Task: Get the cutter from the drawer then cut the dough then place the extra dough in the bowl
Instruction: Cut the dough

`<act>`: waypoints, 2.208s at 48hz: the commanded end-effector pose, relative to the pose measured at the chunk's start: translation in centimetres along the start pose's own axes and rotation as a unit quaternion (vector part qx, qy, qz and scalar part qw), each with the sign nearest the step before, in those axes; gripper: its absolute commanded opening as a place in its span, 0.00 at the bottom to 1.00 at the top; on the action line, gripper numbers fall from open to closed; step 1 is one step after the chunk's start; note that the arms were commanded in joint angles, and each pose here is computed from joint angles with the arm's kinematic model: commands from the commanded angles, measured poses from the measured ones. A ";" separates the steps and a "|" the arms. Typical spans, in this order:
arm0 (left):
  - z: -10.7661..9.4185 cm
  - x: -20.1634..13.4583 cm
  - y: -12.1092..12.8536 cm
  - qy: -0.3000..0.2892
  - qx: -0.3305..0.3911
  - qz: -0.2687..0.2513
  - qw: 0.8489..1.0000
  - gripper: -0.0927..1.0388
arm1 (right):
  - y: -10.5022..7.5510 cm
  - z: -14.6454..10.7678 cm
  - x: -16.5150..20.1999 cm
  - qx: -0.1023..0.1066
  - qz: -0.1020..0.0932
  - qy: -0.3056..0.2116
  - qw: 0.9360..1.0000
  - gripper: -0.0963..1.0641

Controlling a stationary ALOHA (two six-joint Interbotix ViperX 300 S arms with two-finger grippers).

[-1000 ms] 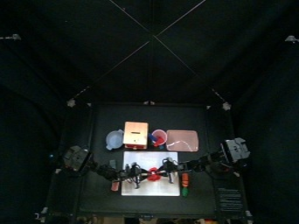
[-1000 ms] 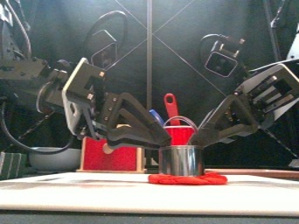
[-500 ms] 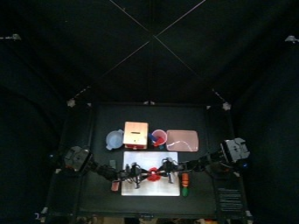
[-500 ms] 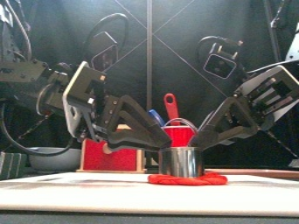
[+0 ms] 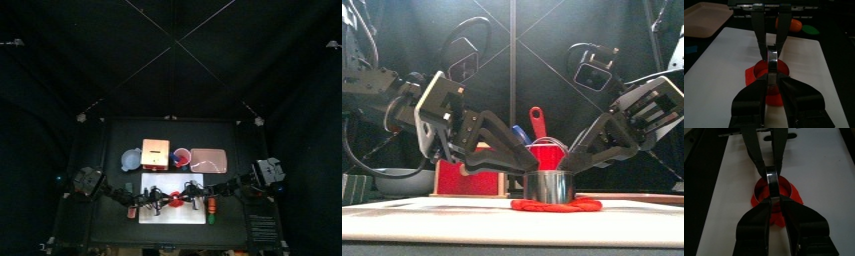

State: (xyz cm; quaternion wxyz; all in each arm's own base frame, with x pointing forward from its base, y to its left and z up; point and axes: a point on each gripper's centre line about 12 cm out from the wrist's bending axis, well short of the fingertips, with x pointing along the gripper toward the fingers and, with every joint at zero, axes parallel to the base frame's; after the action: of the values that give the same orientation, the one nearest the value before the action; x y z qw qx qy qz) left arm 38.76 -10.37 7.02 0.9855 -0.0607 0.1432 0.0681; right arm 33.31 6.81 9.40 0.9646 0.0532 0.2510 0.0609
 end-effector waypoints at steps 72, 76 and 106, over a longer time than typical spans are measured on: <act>-2.6 0.0 -0.3 0.075 -0.019 0.014 0.997 0.64 | 0.8 -1.6 0.7 0.007 -0.002 0.062 0.998 0.58; -2.7 0.0 -0.3 0.075 -0.020 0.015 0.997 0.64 | 0.8 -1.6 0.7 0.007 -0.002 0.063 0.998 0.58; -1.7 0.0 -0.4 0.062 -0.025 0.017 0.998 0.76 | 0.8 -0.4 0.5 0.008 -0.002 0.045 0.999 0.71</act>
State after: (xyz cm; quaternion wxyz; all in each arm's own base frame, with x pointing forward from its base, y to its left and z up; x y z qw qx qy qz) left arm 38.74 -11.18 5.73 0.9750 -0.0857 0.1872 0.0837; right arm 33.68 7.49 9.15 0.9558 0.0593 0.2823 0.0569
